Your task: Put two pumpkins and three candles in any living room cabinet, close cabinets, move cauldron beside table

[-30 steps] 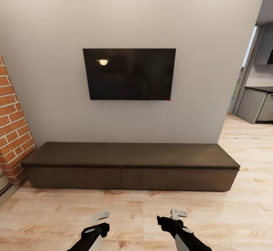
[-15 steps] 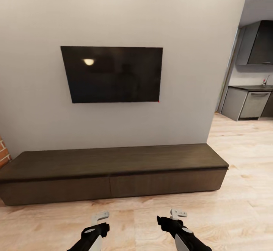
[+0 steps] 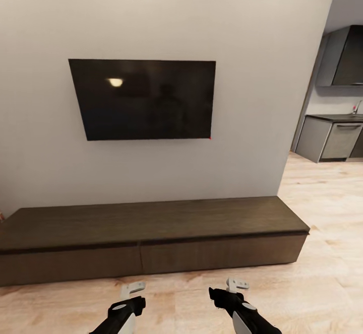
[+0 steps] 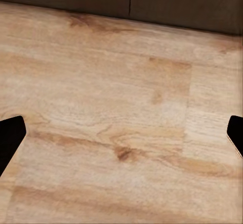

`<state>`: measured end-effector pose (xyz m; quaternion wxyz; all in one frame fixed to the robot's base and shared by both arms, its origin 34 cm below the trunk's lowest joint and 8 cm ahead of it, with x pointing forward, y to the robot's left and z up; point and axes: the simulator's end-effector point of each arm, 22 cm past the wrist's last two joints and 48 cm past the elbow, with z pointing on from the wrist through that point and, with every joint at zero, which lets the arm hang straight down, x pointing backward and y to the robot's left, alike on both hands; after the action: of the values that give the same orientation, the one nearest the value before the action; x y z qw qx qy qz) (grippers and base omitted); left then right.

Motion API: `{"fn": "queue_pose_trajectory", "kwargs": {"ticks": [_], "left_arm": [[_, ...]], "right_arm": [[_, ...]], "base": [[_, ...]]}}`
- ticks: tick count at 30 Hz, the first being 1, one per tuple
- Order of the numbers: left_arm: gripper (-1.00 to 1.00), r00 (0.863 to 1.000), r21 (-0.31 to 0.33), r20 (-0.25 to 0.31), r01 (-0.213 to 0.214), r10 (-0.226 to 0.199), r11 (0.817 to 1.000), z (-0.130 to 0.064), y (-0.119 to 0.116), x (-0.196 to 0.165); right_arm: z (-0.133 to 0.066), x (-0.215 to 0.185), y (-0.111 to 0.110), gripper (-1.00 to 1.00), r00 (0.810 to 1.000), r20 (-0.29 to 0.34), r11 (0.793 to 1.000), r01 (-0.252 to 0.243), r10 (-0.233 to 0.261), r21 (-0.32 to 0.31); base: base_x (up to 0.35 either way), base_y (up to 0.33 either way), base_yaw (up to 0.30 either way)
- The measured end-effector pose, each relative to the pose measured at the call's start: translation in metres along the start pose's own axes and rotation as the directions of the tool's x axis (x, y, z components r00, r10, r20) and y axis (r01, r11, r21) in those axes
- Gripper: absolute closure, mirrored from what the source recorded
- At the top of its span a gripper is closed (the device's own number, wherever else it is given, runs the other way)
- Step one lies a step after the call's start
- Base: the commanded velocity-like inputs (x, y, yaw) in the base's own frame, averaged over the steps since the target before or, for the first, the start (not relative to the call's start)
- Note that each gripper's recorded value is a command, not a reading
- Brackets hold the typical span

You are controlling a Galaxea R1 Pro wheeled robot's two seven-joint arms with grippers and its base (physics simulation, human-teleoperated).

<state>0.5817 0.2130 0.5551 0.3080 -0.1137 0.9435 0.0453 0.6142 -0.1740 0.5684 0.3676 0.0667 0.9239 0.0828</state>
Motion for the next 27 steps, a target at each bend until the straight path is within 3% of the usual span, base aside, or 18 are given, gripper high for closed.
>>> {"fn": "queue_pose_trajectory", "kwargs": {"ticks": [12, 27], "left_arm": [[-1.00, 1.000, 0.000, 0.001, 0.000, 0.000, 1.000, 0.0000, -0.0001, -0.0003], [-1.00, 1.000, 0.021, -0.001, 0.013, -0.013, 1.000, -0.0006, -0.0069, -0.0016]], "right_arm": [[0.0000, 0.0000, 0.0001, -1.00, 1.000, 0.001, 1.000, 0.003, -0.003, 0.000], [0.0003, 0.0004, 0.0033, -1.00, 1.000, 0.001, 1.000, 0.003, -0.003, -0.003]], "base": [[0.208, -0.146, 0.000], [0.014, -0.016, 0.000]]}}
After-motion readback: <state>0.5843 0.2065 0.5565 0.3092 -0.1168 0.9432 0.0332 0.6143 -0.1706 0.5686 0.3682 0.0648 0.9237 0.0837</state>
